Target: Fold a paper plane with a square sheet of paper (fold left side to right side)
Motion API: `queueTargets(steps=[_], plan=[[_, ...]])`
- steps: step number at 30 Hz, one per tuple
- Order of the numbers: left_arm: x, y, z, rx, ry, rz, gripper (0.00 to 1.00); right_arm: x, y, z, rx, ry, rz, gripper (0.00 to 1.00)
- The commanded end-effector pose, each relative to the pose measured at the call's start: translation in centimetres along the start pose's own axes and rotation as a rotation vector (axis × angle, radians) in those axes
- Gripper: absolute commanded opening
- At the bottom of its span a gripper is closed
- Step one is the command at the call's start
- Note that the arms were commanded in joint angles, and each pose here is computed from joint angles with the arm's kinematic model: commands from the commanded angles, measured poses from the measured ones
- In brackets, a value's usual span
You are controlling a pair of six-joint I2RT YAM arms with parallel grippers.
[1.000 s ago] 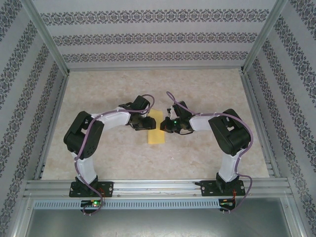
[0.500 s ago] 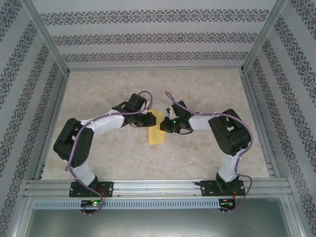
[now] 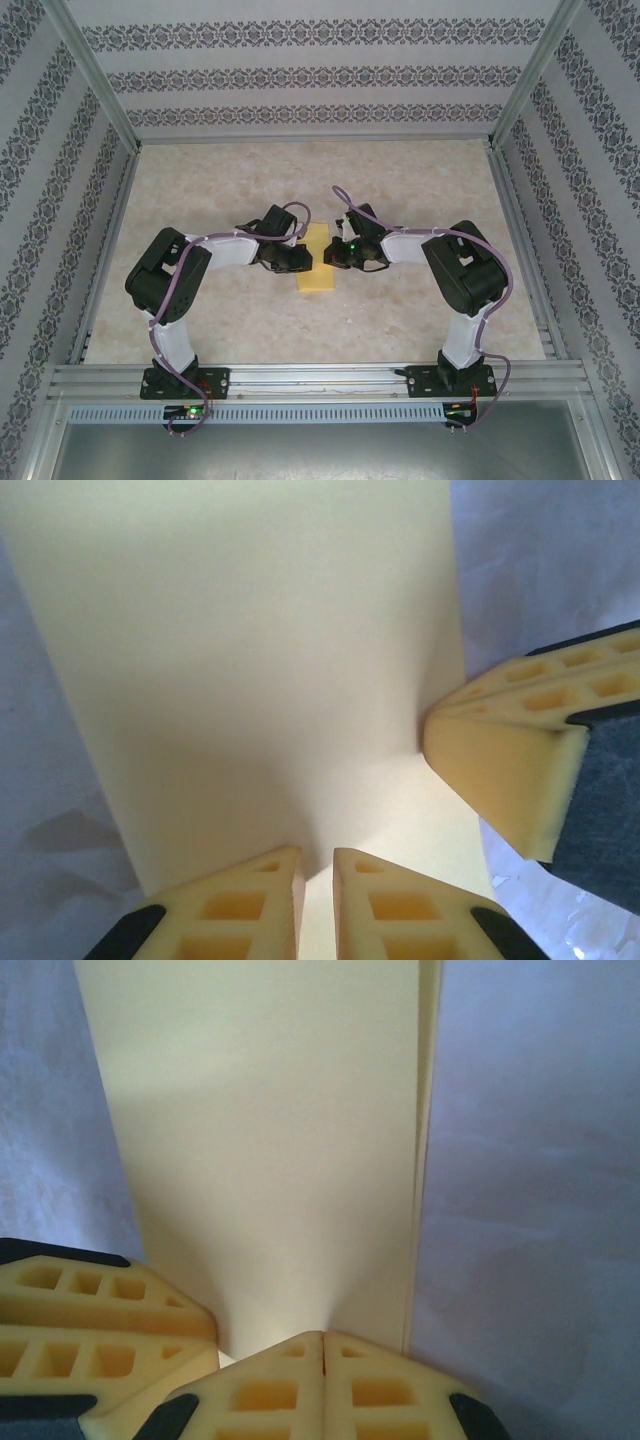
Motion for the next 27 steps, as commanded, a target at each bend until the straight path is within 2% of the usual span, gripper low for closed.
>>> queueTargets(steps=[1, 8, 16, 20, 27], plan=[[0.4, -0.3, 2.0, -0.033, 0.030, -0.018, 0.16, 2.9, -0.7, -5.3, 0.236, -0.059, 0.082, 0.00], [1.5, 0.2, 4.0, -0.048, 0.079, -0.024, 0.16, 3.1, -0.4, -5.7, 0.260, -0.056, 0.081, 0.00], [1.4, 2.9, 5.6, -0.046, 0.119, -0.072, 0.15, 3.0, -0.4, -5.4, 0.240, -0.052, 0.080, 0.00], [0.8, 4.1, 4.5, -0.015, 0.089, -0.099, 0.13, 2.8, -0.4, -4.9, 0.215, -0.049, 0.077, 0.00], [-0.7, 4.8, 0.6, 0.152, 0.031, -0.144, 0.11, 2.6, -0.4, -4.5, 0.205, -0.043, 0.074, 0.00]])
Point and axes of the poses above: each hand's point on the last joint's axis, 136 mm out from that joint toward the fingers, its own y axis back along the fingers, its own z axis along the line the jaws close on, x = y × z, the point moved 3 cm from there along y, back along the fingers, and after that the axes turned 4 degrees about -y, right-handed, at the moved point
